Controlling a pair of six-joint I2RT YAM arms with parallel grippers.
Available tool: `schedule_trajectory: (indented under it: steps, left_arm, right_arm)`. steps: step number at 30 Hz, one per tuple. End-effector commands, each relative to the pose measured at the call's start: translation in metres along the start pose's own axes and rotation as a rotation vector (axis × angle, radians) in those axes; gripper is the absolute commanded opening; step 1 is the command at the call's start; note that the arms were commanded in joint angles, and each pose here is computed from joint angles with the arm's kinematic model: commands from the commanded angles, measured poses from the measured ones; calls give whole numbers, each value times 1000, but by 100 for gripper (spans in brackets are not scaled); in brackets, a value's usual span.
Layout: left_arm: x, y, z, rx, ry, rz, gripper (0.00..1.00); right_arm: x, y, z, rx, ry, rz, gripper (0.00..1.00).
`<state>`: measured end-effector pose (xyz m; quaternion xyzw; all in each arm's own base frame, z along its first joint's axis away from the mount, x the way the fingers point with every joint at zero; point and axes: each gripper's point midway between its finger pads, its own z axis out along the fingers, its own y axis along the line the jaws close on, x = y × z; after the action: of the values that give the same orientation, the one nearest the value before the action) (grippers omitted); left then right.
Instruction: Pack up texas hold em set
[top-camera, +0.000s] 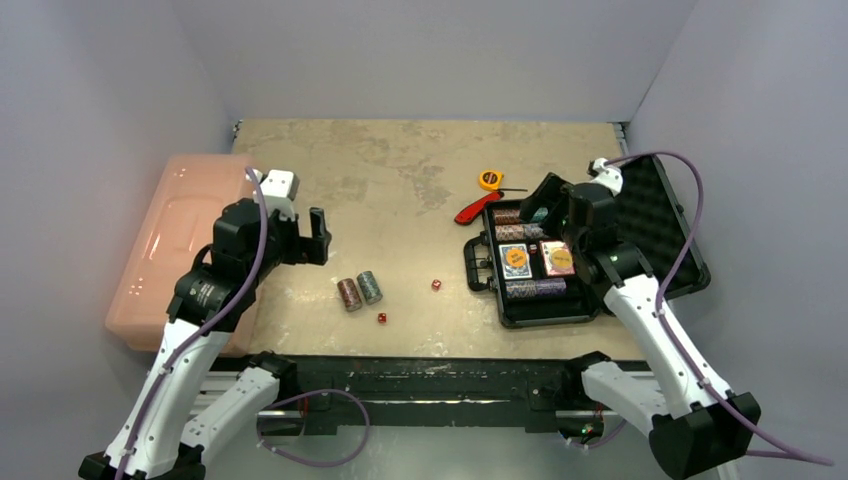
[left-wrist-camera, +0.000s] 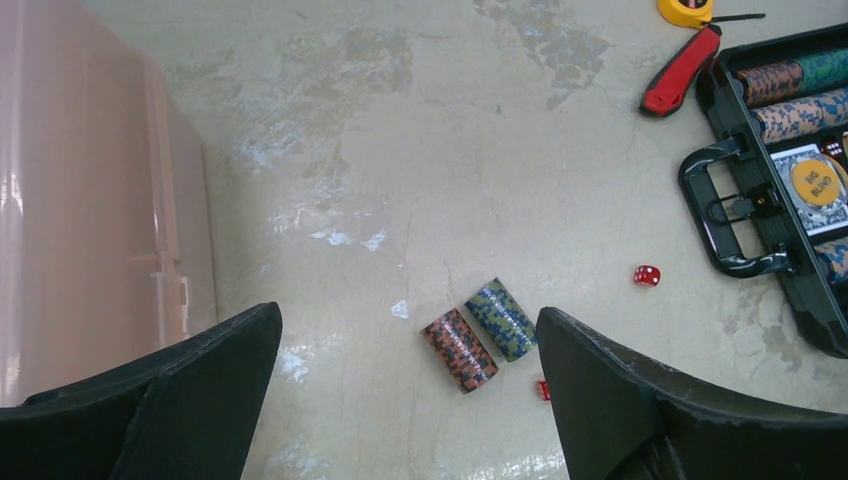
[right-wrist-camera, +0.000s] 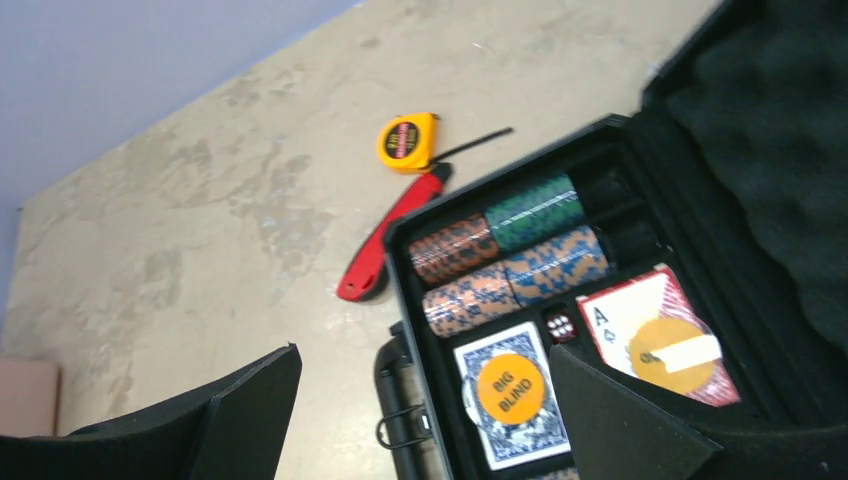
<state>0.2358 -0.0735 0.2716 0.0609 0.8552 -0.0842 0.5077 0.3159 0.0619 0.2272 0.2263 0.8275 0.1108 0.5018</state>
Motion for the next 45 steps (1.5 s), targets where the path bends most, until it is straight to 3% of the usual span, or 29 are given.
schedule_trajectory:
  steps: [1,6,11,16,20,27,31,34,38,45]
  left_arm:
    - [-12,9,5,-55,-49,-12,100]
    - [-14,15,10,-73,-135,31,100]
    - [-7,36,27,-183,-225,32,100]
    - [14,52,59,-249,-222,36,97]
    - [24,53,82,-208,-195,50,95]
    - [27,58,127,-115,-214,42,94]
    - [38,77,149,-178,-189,56,94]
    - [43,82,160,-188,-233,77,94]
    - [54,88,174,-205,-258,176,94]
    - [53,105,184,-283,-311,114,94]
  right_arm:
    - [-4,36,-11,-192,-50,-82,99]
    - [4,72,-31,-433,-50,-150,99]
    - [32,94,-39,-554,52,-203,99]
    - [70,109,-33,-548,163,-267,99]
    - [93,116,-31,-551,204,-304,99]
    - [115,125,-28,-572,253,-321,98]
    - [122,128,-29,-567,282,-336,97]
    - [125,128,-30,-573,284,-332,98]
    - [130,125,-31,-573,296,-337,98]
    - [140,115,-24,-525,325,-332,98]
